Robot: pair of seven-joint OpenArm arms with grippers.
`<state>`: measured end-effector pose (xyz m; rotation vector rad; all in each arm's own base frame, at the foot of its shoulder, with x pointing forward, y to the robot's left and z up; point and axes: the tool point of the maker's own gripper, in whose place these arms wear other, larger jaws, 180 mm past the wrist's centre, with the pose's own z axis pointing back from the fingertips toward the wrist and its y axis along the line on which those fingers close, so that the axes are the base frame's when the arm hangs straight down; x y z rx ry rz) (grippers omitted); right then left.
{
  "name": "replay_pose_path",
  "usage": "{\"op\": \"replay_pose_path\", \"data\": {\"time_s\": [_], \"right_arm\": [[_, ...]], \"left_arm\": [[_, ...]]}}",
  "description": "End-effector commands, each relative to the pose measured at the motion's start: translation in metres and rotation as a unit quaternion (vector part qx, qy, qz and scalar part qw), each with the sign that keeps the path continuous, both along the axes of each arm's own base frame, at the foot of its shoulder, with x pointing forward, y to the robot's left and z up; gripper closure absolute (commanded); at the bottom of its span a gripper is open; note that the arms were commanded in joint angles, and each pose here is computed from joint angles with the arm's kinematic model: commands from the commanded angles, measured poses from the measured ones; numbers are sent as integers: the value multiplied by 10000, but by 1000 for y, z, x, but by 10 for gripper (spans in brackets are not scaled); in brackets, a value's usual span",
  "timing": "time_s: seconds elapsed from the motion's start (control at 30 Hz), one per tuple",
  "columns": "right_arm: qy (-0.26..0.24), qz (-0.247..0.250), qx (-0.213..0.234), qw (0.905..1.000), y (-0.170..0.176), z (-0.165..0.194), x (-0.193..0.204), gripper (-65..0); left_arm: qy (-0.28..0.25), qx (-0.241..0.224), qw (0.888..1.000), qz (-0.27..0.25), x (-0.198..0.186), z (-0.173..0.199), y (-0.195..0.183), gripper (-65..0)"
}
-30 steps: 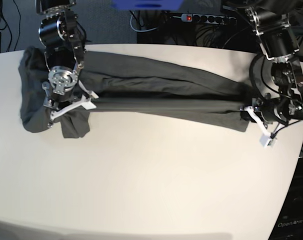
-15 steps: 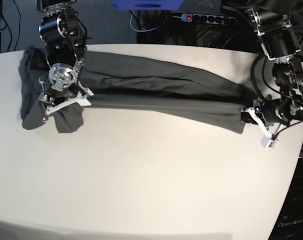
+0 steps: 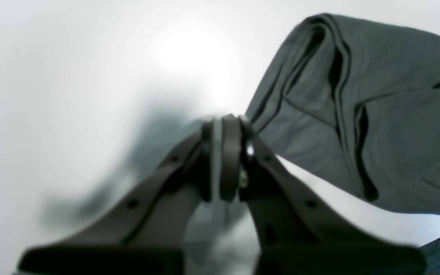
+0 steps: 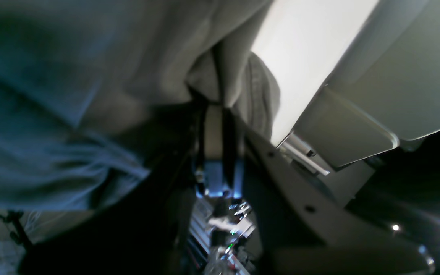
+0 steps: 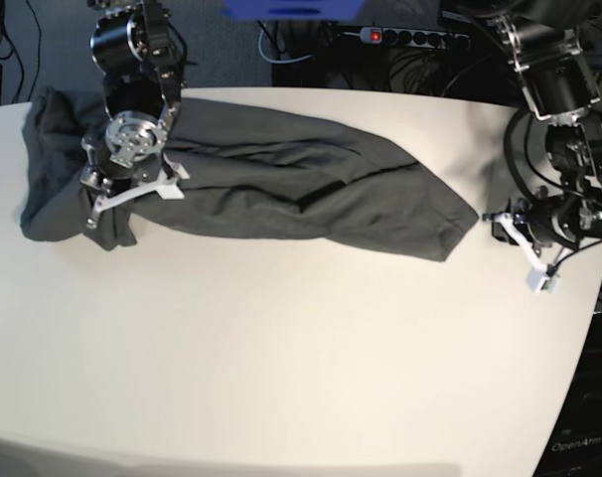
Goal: Fold the T-shirt properly
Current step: 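Lift and fold the shirt again with both grippers into a strip, then open the left gripper and move it back to the strip's end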
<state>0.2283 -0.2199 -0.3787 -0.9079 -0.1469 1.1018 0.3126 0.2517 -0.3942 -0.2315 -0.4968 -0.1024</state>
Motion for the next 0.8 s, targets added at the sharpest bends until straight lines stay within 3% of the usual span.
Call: {"op": "replay_pose_path", "data": {"time_s": [0.0,0.33,0.53,0.77], "right_arm": [[-146,-46,-115,9998,-3,9,3,-6],[-17,-58,-127,9999,-5,4,-7,-6],[125,-62,-152,9998,-6,-2,-18,-6],[405,212,-516,9976,1,-7,-39,-6]], "left_arm": [[-263,71,9996,-12,12,16,6,-27],[-299,61,9995,16,13,18,7,-27],[-515,-41,9977,448,17,30,28,-27],[-583,-31,9969,531,22,37,35,-27]]}}
